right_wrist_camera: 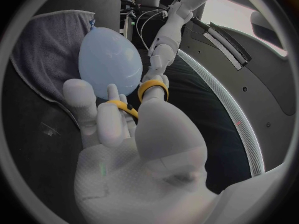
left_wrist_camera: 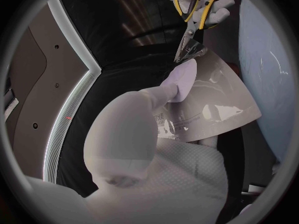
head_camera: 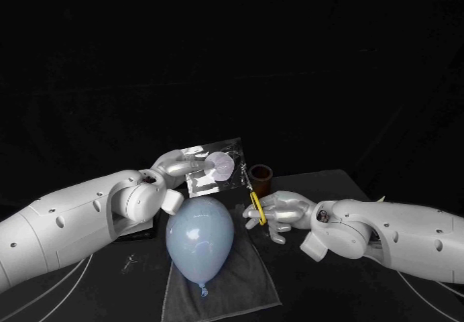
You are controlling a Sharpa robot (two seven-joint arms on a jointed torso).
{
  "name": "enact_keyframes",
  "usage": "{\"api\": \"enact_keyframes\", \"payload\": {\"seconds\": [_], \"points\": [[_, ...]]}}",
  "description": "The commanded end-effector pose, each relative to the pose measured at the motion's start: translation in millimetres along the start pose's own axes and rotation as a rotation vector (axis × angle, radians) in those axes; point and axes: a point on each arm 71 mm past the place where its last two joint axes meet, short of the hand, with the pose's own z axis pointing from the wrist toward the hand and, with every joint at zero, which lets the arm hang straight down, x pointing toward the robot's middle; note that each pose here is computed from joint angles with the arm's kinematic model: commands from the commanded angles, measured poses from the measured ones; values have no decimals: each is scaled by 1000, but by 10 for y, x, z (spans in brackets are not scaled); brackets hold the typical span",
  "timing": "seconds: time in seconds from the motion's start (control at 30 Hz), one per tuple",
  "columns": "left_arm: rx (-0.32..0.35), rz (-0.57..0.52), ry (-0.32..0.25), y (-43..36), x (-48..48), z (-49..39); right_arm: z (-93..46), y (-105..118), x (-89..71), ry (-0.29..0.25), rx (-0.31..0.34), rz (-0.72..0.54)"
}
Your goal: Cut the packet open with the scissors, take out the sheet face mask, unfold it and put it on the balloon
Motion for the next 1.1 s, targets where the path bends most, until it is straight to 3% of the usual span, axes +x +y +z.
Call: {"api": "enact_keyframes", "payload": {"seconds": [0.03, 0.47, 1.1], "points": [[11, 8, 44, -12, 39, 1, -13, 16, 24, 65, 12, -27], [12, 8, 59, -11, 38, -8, -8, 54, -129, 22, 10, -34], [11, 10, 65, -10, 38, -13, 14, 88, -189, -37, -28, -35]]}}
